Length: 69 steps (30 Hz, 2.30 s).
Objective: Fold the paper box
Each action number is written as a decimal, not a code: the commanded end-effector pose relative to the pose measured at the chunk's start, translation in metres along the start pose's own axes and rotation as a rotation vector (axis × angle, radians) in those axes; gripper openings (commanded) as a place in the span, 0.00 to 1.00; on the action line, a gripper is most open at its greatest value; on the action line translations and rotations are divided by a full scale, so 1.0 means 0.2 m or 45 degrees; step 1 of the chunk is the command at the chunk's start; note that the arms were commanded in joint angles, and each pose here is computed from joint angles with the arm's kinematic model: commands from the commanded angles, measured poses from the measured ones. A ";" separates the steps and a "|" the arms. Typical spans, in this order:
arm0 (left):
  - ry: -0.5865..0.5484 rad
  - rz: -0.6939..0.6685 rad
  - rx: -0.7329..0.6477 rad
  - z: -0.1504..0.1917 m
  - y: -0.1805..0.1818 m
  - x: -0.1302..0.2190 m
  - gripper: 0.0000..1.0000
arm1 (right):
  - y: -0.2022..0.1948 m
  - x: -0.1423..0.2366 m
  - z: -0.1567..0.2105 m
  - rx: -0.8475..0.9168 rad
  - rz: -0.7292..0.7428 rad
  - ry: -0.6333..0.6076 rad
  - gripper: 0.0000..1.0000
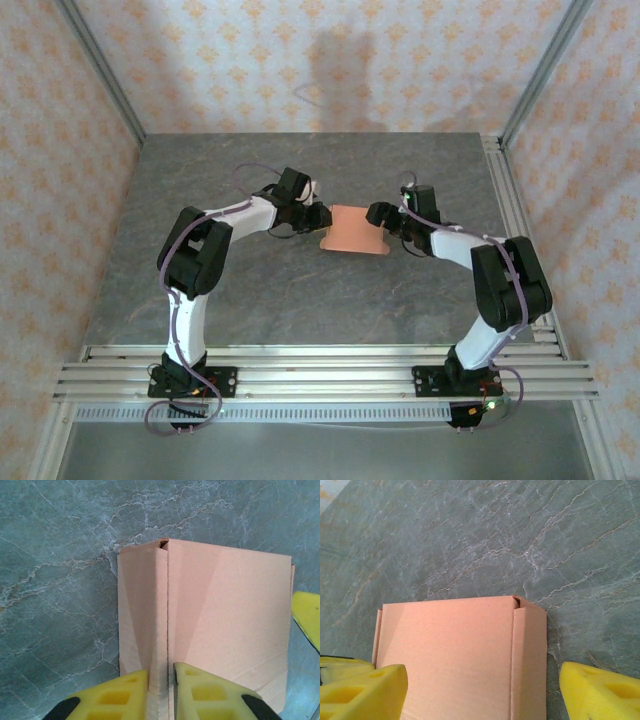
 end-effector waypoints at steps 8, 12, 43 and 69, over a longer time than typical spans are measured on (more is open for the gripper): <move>0.031 0.009 -0.012 -0.01 0.01 0.03 0.11 | 0.01 0.00 -0.03 -0.080 -0.081 -0.059 0.81; 0.036 0.002 -0.039 -0.01 0.03 0.02 0.10 | -0.05 0.01 -0.04 -0.132 -0.113 -0.052 0.83; 0.057 0.083 0.001 -0.01 0.10 0.04 0.00 | -0.06 -0.06 -0.01 -0.247 -0.261 0.101 0.85; 0.006 0.113 0.055 -0.03 0.13 0.05 0.15 | 0.01 -0.07 -0.05 -0.371 -0.516 0.076 0.48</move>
Point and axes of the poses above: each hand's point on the last joint's axis, 136 mm out from that joint toward the fingers, its own x axis back along the fingers, its own y axis along the line the jaws close on, z = x × y, the point moved 9 cm from there along x, back along the fingers, and after that the axes turned 8 degrees about x, right-handed, at the moved point
